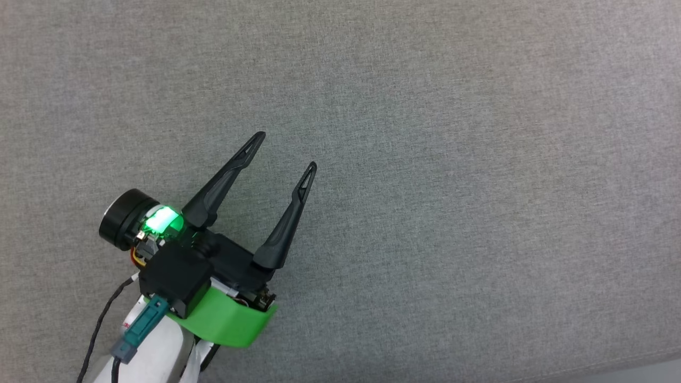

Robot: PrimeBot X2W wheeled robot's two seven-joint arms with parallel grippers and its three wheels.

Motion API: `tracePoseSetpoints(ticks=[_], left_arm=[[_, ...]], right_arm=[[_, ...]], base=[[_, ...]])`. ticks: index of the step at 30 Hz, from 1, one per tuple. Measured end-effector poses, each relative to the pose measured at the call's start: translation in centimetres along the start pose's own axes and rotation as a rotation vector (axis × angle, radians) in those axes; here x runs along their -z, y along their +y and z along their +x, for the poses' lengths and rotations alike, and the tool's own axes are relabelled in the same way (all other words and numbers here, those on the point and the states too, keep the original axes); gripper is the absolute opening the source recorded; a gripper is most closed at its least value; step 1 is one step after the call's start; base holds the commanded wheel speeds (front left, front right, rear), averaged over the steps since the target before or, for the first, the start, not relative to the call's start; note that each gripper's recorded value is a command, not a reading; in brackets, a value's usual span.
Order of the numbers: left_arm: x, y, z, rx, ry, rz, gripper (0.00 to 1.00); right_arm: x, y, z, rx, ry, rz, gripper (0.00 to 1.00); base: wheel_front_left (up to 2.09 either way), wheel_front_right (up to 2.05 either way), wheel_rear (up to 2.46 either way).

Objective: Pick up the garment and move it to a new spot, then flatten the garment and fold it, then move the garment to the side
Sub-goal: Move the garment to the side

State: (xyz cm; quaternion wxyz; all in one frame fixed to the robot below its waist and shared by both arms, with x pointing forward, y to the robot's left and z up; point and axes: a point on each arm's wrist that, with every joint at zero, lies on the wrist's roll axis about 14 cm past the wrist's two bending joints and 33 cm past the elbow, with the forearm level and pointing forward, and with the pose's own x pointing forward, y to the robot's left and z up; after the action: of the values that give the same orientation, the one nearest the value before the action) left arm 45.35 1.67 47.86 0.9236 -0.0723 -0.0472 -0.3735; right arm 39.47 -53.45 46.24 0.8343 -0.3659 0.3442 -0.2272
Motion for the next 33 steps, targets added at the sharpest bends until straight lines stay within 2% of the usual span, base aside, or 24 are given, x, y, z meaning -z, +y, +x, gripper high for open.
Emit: tracePoseSetpoints(ticks=[7,10,13,18,25,33], left_arm=[[-1.2,0.2,-0.3,-0.055,-0.016,-0.01,1.0],[-1.9,0.2,-0.7,-0.088,-0.025,-0.022,1.0],[-3.0,0.3,-1.4,-0.129,-0.038,-0.028,1.0],[-4.6,0.8,-3.6,-0.213,-0.046,-0.013,1.0],[-6.8,1.9,-7.0,-0.338,-0.071,0.021,1.0],[-8.1,2.8,-10.8,-0.458,-0.09,0.039,1.0]], right_arm=[[-4.8,-1.2,-0.9,0.024,-0.193,0.072,1.0],[-8.0,-1.1,-2.1,0.018,-0.315,0.128,1.0],[-11.2,-1.2,-3.8,0.01,-0.437,0.234,1.0],[-16.3,-0.7,-7.9,-0.045,-0.626,0.391,1.0],[-20.6,0.6,-15.5,-0.145,-0.851,0.598,1.0],[-22.0,4.0,-23.0,-0.281,-0.989,0.758,1.0]], base=[[0.0,0.0,0.0],[0.0,0.0,0.0],[0.0,0.0,0.0],[0.0,0.0,0.0],[0.0,0.0,0.0],[0.0,0.0,0.0]])
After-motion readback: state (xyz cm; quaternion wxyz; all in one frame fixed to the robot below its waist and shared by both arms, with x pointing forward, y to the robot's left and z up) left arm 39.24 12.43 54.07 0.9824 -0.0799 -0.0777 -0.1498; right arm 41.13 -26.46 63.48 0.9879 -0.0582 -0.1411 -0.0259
